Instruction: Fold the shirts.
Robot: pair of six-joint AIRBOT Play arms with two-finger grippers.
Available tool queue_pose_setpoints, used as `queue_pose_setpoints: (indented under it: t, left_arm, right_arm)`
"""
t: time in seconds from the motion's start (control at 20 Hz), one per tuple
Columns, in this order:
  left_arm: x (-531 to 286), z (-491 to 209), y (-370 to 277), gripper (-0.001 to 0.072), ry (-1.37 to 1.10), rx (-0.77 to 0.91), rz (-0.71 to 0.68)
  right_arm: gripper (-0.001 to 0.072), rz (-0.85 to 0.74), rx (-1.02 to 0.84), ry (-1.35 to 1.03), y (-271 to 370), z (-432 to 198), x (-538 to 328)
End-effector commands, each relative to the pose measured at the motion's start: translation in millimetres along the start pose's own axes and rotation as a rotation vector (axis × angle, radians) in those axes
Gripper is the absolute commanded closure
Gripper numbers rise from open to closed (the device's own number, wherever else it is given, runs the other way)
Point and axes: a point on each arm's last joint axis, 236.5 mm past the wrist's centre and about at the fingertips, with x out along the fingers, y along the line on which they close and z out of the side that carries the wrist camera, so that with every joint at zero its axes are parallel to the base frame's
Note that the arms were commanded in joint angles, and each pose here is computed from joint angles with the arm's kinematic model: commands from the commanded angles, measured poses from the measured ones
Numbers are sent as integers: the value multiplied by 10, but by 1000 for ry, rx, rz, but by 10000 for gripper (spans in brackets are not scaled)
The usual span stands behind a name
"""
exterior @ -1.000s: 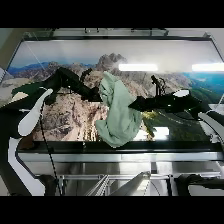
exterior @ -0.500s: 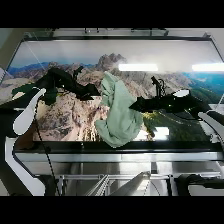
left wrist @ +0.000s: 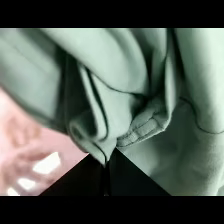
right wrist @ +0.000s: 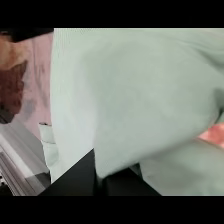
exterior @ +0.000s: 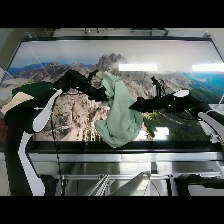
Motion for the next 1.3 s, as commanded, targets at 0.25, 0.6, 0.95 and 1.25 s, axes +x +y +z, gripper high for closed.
queue_pose_setpoints:
  t: [0.25,0.6,0.95,1.25]
  left_arm:
    - [-1221,266,-560,703,-89,156,-20]
    - [-3797,248,-1758,698,-726,373,167]
    - [-3226,-251,-1666,693,-555,341,132]
    - [-2183,-745,-898,688,-278,161,70]
  right_arm:
    - [694,120,-11,-32,234,171,-699]
    - [693,314,-208,-680,1278,1201,-2939]
    - [580,215,-252,-506,1180,1020,-2347]
    - [368,-142,-89,-208,71,639,-1777]
